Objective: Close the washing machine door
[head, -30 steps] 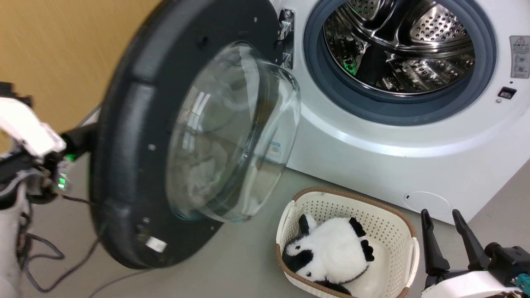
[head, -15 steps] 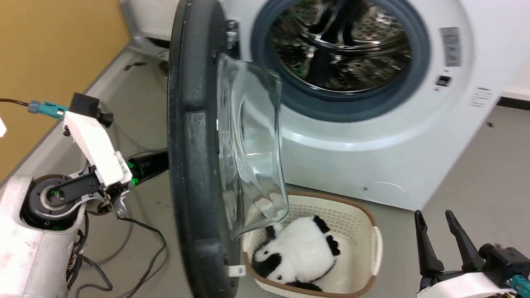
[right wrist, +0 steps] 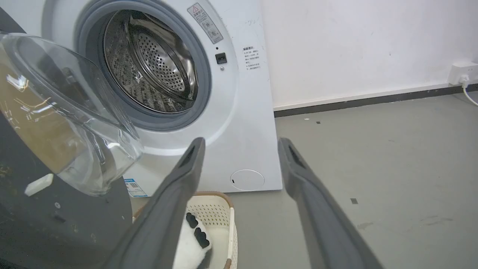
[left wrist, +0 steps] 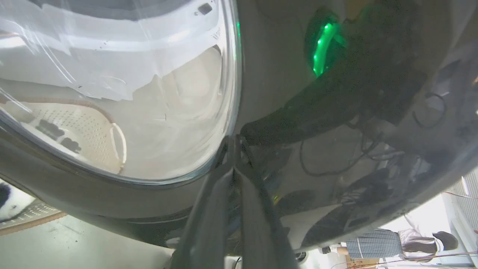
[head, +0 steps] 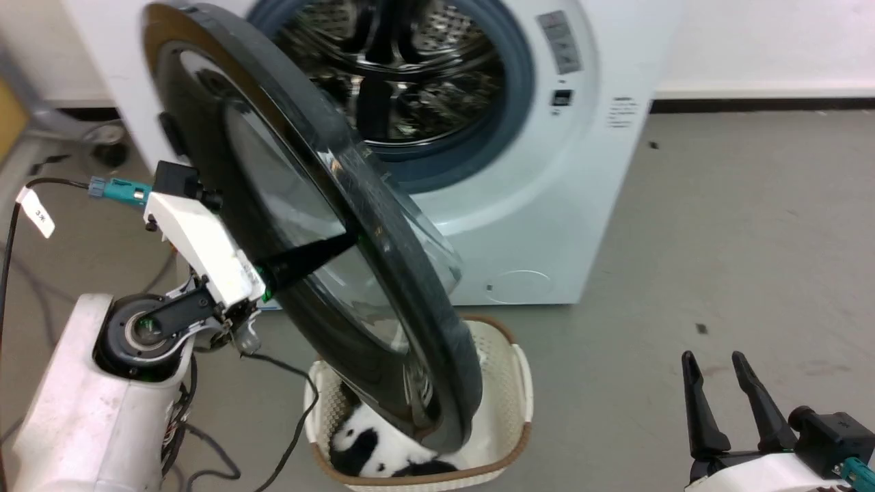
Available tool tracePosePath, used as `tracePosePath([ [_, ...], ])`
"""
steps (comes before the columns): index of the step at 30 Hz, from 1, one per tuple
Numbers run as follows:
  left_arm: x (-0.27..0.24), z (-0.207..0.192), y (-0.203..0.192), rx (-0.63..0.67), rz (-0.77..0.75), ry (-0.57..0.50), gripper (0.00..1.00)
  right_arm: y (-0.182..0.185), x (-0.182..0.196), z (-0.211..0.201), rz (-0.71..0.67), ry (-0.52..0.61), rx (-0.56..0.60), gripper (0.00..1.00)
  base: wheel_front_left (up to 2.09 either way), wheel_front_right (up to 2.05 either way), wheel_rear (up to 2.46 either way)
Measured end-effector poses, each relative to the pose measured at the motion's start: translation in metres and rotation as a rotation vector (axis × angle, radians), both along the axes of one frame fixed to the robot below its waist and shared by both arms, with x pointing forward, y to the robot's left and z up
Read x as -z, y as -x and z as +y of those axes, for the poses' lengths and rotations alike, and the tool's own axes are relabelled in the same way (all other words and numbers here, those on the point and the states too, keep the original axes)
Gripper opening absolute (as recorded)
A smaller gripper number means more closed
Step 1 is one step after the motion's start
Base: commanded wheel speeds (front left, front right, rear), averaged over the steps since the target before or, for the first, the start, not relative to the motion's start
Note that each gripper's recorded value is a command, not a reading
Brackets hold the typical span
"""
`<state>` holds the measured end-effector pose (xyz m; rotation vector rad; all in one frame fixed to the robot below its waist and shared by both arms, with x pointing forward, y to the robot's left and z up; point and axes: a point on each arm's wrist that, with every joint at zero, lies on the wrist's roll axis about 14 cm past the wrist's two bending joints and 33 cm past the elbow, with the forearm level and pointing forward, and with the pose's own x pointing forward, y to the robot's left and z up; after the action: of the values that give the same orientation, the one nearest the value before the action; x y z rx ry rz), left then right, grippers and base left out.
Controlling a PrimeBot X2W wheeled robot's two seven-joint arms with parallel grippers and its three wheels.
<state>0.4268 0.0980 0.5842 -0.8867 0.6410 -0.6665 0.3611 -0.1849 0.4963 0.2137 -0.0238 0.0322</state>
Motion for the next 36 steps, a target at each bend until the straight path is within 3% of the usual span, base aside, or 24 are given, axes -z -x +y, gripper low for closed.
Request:
tracePosePath([
  [7,-0.004,-0.019,-0.04,-0.075,-0.069,0.037,0.0,0.011,0.008,-0.021,0.023,0.0,0.069,1.0,0.0,0.0,0.0],
  [14,-0.006,-0.011,-0.054,-0.198,-0.084,0.165,0.0,0.009,0.014,-0.02,0.036,-0.011,0.068,1.0,0.0,0.0,0.0],
  [23,0.049,-0.005,-0.008,-0.271,0.036,0.265,0.0,0.006,0.011,-0.01,0.021,-0.018,0.038,1.0,0.0,0.0,0.0],
  [26,0.056,0.005,0.009,-0.389,0.041,0.375,0.0,0.006,0.007,-0.008,0.007,-0.018,0.03,1.0,0.0,0.0,0.0],
  [28,0.06,0.009,0.018,-0.439,0.035,0.392,0.0,0.007,0.005,-0.007,0.001,-0.016,0.027,1.0,0.0,0.0,0.0],
  [29,0.06,0.009,0.018,-0.439,0.035,0.392,0.3,0.007,0.005,-0.007,0.001,-0.016,0.027,1.0,0.0,0.0,0.0],
  [30,0.065,0.018,0.024,-0.513,0.024,0.392,0.78,0.008,0.003,-0.006,-0.004,-0.016,0.025,1.0,0.0,0.0,0.0],
  [31,0.067,0.024,0.027,-0.552,0.006,0.377,1.0,0.008,0.002,-0.005,-0.009,-0.016,0.023,1.0,0.0,0.0,0.0],
  [35,0.067,0.047,0.032,-0.694,-0.057,0.344,1.0,0.012,-0.002,-0.007,-0.019,-0.013,0.028,1.0,0.0,0.0,0.0],
  [36,0.064,0.064,0.035,-0.791,-0.136,0.264,1.0,0.014,-0.003,-0.009,-0.024,-0.012,0.034,1.0,0.0,0.0,0.0],
])
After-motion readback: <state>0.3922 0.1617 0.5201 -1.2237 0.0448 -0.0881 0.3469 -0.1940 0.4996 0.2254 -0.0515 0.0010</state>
